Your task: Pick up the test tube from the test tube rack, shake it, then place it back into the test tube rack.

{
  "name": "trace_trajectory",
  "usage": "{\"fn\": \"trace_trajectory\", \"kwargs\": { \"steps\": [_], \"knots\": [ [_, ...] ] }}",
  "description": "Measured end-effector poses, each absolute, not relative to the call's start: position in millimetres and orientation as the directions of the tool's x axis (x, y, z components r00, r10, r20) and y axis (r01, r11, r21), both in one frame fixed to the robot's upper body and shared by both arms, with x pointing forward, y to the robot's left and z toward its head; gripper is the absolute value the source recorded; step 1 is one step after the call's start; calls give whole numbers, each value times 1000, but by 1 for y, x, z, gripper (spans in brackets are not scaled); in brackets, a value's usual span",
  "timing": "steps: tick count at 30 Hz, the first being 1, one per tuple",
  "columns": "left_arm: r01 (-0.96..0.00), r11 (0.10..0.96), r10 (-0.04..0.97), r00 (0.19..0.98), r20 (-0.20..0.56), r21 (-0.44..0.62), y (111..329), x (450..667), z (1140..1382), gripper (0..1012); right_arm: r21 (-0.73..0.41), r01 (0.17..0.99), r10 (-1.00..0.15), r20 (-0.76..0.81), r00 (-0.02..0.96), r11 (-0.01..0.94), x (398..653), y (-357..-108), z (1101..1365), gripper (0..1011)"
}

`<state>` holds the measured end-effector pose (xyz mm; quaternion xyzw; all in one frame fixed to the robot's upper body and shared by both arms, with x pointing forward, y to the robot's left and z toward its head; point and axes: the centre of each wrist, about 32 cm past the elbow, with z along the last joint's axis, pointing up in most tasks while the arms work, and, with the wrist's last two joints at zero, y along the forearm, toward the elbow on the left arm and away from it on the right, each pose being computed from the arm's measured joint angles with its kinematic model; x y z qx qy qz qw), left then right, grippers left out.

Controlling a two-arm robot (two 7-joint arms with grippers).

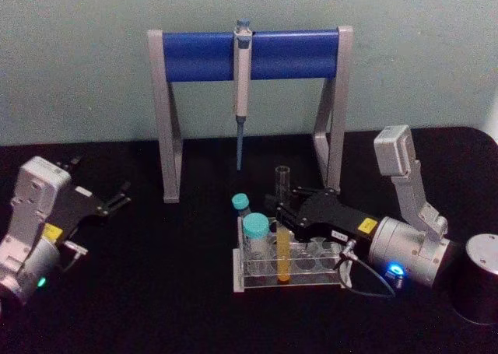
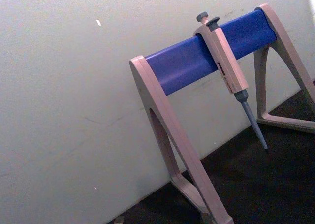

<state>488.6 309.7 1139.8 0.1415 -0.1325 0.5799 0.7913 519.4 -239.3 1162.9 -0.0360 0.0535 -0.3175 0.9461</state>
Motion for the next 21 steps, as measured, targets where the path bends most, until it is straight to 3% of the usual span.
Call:
{"fn": "trace_trajectory", "kwargs": {
  "steps": [21],
  "knots": [
    [-955,287,880,292,374,70,310,489,1140,1001,-54,563,-565,-39,824,824,514,-240,1159,234]
  ]
}}
